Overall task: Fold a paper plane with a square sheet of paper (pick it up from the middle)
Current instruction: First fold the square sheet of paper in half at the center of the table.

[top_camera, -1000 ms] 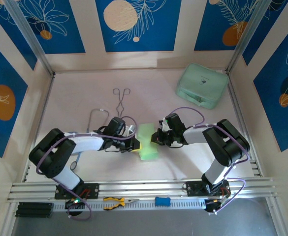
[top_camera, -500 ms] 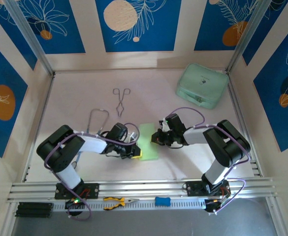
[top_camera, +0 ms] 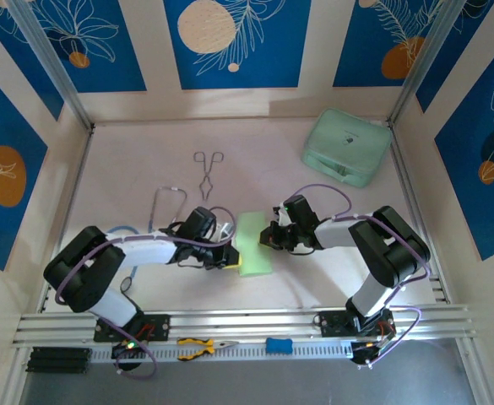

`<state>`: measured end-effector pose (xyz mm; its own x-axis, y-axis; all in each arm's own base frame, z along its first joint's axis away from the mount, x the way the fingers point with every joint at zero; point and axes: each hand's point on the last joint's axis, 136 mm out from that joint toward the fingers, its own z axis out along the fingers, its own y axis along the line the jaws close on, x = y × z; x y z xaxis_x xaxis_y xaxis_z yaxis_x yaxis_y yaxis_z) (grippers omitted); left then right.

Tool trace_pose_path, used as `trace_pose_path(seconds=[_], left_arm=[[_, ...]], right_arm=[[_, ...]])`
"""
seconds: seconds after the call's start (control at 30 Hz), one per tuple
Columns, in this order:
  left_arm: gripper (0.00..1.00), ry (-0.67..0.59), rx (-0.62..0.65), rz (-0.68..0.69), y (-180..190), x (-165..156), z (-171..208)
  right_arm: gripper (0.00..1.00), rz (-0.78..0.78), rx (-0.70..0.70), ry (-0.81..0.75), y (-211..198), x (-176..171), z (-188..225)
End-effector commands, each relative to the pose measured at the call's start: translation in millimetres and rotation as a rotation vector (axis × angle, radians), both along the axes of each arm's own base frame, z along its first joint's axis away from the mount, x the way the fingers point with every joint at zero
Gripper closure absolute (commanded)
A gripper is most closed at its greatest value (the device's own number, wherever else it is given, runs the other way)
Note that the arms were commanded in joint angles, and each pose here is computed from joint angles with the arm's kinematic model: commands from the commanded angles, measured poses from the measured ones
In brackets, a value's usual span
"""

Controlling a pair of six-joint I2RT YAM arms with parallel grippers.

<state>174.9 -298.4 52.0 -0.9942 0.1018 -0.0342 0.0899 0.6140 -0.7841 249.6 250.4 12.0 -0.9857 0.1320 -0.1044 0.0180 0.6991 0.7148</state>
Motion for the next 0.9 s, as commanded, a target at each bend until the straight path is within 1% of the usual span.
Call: trace_pose_path(seconds=[0.0, 0.13, 0.27, 0.4, 0.5, 0.57, 0.63, 0.73, 0.87], left_arm=[[0.95, -0.004, -0.048, -0.005, -16, 8, 11], [0.94, 0.031, -0.053, -0.039, -23, -1, 2], [0.94, 0.073, -0.012, -0.063, -19, -14, -18], [0.94, 0.112, 0.090, -0.073, 2, -31, -45], [0.94, 0.134, 0.137, -0.099, 16, -48, -58], [0.94, 0.136, 0.190, -0.110, 28, -56, -65], [0.94, 0.132, 0.227, -0.129, 34, -62, -69], [0.95, 0.130, 0.245, -0.132, 36, -63, -70], [0.96, 0.111, 0.228, -0.130, 35, -64, -64]], right_arm=[[1.00, -0.035, -0.209, 0.165, -41, -39, -47], [1.00, -0.036, -0.212, 0.164, -41, -39, -47], [1.00, -0.037, -0.215, 0.166, -42, -39, -48], [1.00, -0.039, -0.216, 0.169, -42, -40, -50], [1.00, -0.039, -0.217, 0.171, -43, -40, -50], [1.00, -0.041, -0.218, 0.168, -43, -40, -50], [1.00, -0.042, -0.221, 0.169, -44, -40, -50], [1.00, -0.040, -0.218, 0.169, -43, -39, -50], [1.00, -0.036, -0.218, 0.169, -43, -40, -49]])
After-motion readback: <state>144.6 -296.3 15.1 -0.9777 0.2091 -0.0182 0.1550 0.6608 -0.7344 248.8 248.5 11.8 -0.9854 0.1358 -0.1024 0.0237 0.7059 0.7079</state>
